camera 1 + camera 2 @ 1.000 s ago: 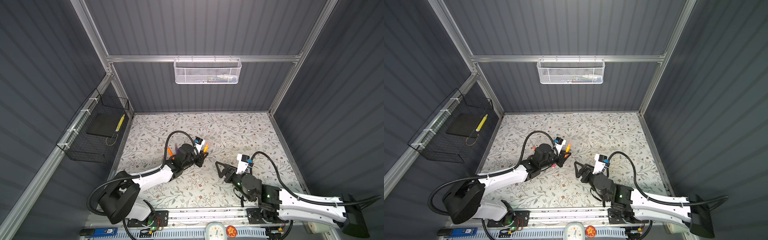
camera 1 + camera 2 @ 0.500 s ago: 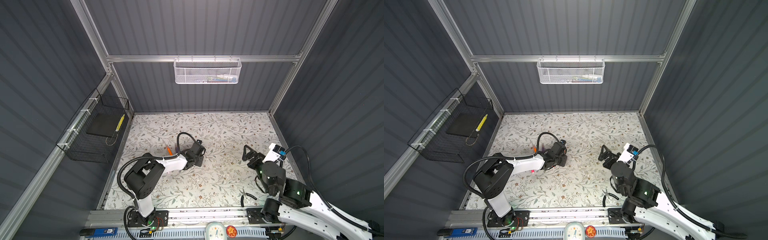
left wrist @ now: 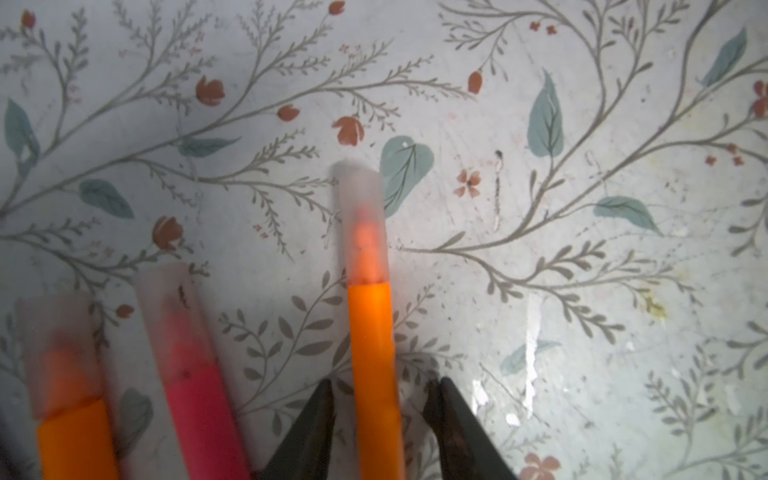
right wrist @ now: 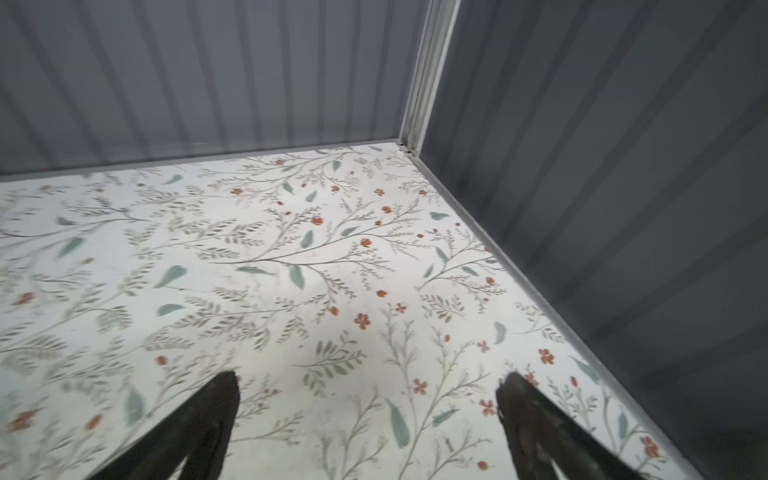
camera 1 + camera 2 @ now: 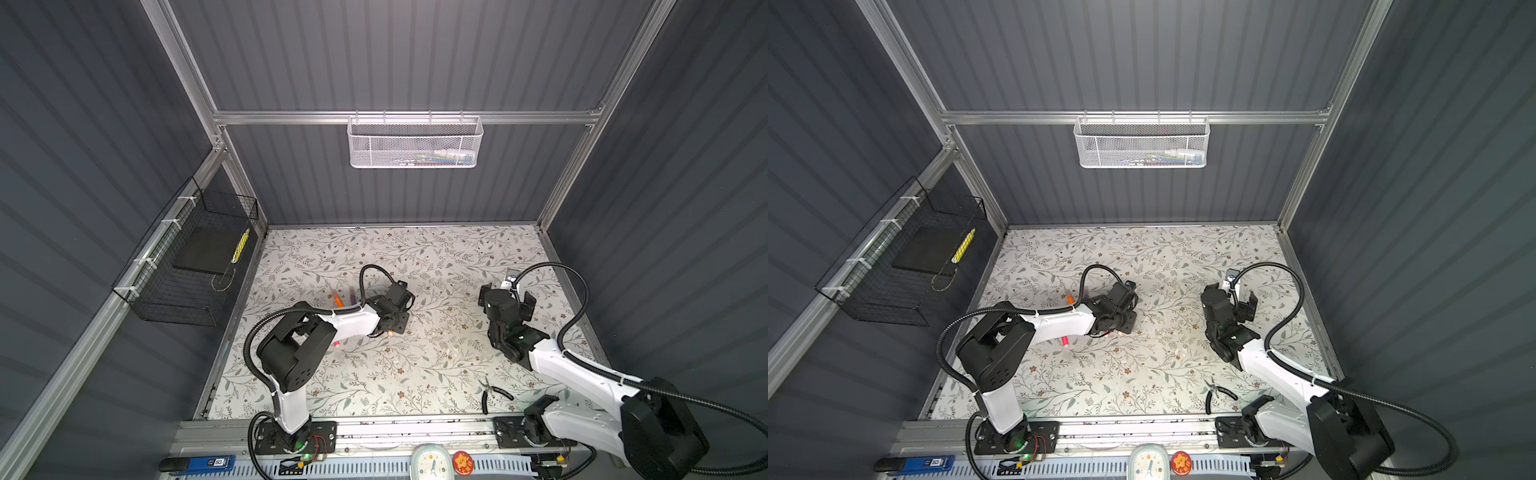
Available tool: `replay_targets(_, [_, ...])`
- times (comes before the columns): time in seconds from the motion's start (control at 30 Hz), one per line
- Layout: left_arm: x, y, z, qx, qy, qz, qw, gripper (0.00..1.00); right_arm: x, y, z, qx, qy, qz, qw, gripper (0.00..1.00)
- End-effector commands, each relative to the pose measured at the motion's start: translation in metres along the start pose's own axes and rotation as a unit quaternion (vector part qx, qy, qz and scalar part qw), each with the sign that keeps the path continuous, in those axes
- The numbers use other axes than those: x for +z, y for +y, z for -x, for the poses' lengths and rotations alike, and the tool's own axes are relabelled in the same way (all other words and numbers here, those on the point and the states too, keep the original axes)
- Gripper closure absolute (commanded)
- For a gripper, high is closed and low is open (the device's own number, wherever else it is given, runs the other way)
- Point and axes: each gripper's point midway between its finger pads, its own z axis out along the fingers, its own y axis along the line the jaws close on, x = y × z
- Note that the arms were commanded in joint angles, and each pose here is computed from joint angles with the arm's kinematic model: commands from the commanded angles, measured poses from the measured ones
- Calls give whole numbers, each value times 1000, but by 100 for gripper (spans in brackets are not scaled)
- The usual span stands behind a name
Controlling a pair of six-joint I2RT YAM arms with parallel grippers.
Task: Insert the pens into the pen caps
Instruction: 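Lay the capped orange marker beside the other markers with the left gripper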
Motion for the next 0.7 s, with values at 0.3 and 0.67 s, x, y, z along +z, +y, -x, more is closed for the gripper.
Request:
replay_targets(0.3, [-137,76,46,-55,-268,140,951,1,54,-17,-7,-22,-42,-7,999,1])
replay_targets(0.67, [-174,217,-8,-126,-297,416,850,1,80,-22,-32,70,-17,142,987,1])
